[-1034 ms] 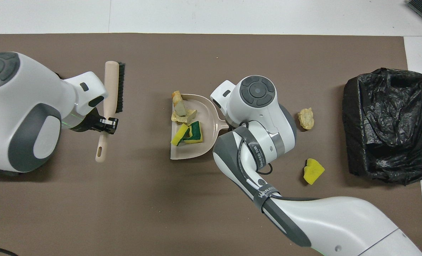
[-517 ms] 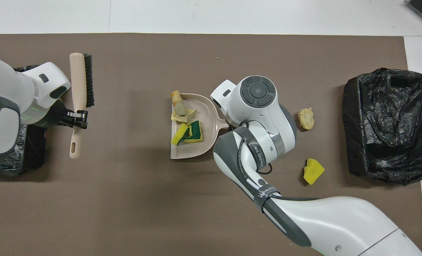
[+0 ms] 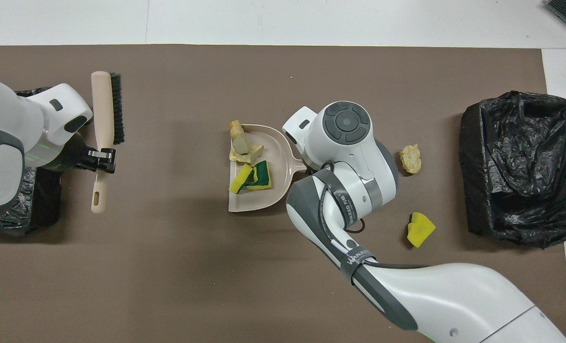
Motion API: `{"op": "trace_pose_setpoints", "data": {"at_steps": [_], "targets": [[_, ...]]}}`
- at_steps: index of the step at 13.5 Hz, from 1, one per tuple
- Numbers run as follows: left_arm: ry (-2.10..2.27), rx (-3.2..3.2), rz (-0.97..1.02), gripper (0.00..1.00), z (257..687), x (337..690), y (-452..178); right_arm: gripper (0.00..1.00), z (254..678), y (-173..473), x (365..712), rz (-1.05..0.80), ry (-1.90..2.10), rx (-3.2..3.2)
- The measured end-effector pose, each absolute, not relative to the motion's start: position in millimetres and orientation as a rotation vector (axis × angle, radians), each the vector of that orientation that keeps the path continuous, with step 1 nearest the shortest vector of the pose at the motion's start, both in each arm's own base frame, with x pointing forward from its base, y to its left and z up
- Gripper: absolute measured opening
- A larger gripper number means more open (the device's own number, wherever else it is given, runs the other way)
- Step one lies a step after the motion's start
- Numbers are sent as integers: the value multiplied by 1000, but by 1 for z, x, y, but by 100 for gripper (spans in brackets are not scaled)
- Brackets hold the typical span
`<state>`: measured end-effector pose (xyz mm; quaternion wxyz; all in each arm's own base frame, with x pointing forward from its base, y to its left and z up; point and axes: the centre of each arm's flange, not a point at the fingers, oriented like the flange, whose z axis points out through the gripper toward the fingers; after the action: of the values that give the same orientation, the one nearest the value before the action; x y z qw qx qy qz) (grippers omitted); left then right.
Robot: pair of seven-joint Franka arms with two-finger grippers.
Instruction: Sweep and dump trash in bin
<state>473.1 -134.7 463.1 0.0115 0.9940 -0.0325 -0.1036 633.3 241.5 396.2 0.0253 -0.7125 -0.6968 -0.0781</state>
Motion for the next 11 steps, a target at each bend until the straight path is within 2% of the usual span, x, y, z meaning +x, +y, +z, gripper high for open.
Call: {"op": "trace_pose_setpoints", "data": {"at_steps": [3, 5, 8, 11], "targets": [[-94, 3135, -324, 26, 465, 437, -207, 33, 398, 245, 629, -223, -2173, -2180], [-84, 3144, -329, 26, 452, 433, -220, 33, 391, 255, 621, -134, -2270, -2145], [-26, 3128, -296, 26, 408, 472, -184, 33, 378, 261, 618, -73, -2317, -2135], [-50, 3109, -280, 26, 391, 499, -137, 33, 365, 268, 617, -45, -2327, -2116]]}}
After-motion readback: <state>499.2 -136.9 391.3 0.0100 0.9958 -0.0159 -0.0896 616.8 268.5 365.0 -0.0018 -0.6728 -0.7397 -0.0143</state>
